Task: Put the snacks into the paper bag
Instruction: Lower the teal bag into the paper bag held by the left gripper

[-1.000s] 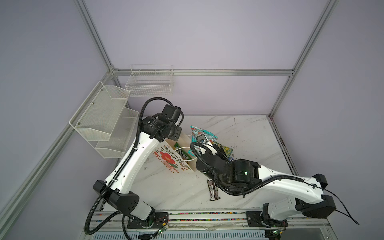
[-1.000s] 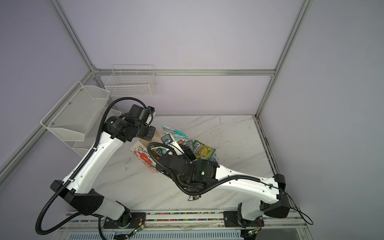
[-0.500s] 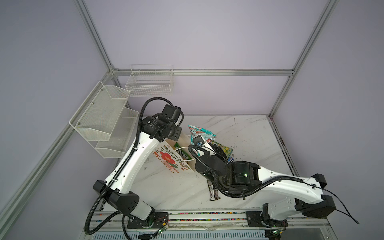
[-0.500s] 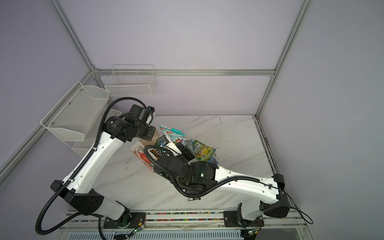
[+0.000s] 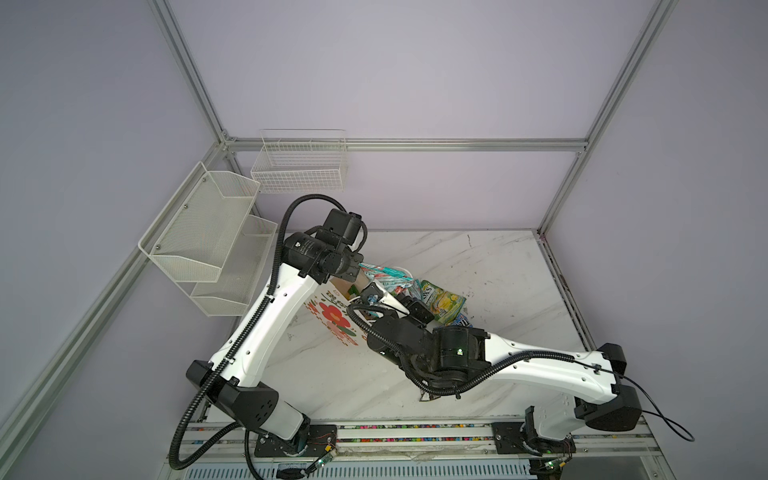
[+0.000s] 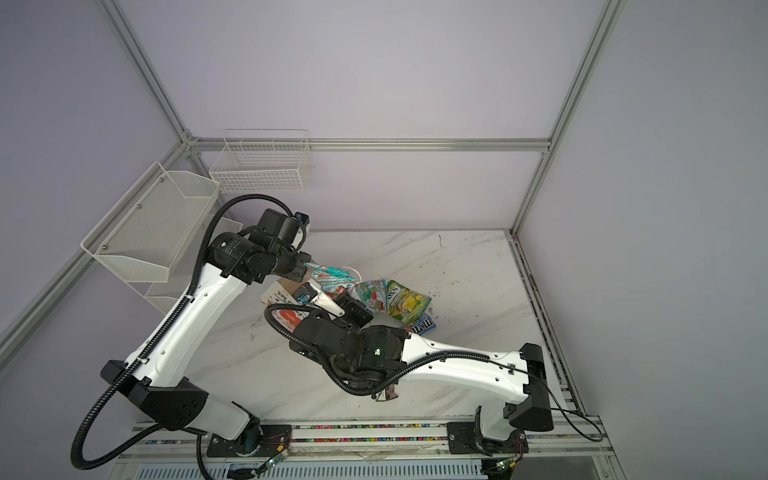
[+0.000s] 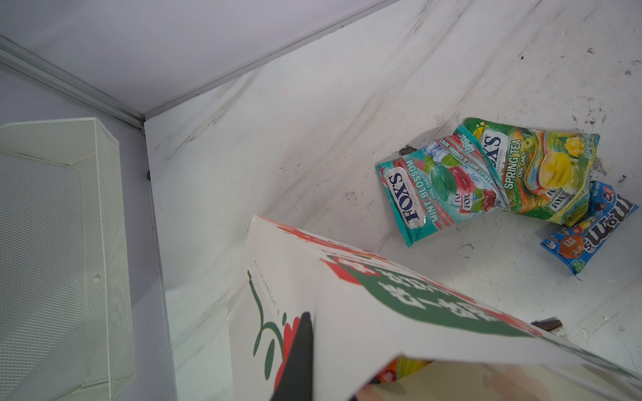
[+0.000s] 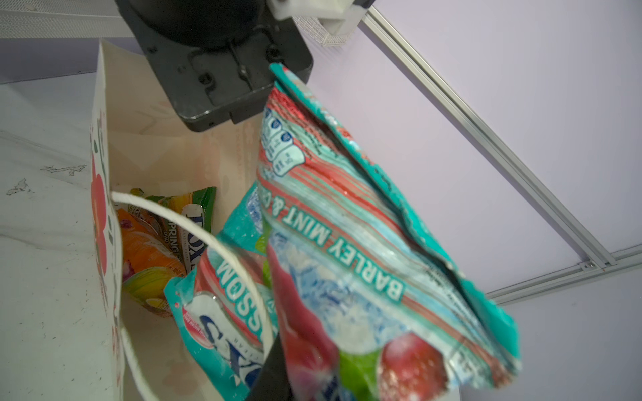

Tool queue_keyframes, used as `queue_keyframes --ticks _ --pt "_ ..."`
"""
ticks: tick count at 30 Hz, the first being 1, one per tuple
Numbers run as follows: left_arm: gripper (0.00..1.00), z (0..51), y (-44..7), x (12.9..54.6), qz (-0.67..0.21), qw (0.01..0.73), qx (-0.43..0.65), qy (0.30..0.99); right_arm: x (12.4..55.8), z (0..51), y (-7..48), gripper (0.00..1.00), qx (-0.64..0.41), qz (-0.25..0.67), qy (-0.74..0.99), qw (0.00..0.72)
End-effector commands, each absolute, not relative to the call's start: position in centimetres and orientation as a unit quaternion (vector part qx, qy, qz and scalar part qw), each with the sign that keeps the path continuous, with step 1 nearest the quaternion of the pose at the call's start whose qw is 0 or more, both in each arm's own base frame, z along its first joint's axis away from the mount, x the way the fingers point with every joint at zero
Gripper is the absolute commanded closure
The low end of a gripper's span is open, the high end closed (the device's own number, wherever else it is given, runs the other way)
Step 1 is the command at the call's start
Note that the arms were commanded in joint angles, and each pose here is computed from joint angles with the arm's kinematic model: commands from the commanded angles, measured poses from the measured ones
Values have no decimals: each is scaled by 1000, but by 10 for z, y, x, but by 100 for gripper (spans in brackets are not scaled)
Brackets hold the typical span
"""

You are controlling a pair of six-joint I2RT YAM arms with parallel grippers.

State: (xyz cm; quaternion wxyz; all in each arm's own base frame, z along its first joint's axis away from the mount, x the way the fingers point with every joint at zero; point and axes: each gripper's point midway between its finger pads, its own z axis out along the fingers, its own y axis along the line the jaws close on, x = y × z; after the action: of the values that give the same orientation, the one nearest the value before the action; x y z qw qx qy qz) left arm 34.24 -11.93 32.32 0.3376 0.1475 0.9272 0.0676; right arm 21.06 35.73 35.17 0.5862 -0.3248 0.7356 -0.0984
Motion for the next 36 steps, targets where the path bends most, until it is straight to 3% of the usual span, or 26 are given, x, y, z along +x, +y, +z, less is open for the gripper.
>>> queue_keyframes --ticks 1,36 --pt "100 352 -120 342 57 375 148 914 209 367 363 100 -316 -82 730 600" --pt "100 354 -119 341 58 377 148 912 210 332 346 100 -339 -144 732 573"
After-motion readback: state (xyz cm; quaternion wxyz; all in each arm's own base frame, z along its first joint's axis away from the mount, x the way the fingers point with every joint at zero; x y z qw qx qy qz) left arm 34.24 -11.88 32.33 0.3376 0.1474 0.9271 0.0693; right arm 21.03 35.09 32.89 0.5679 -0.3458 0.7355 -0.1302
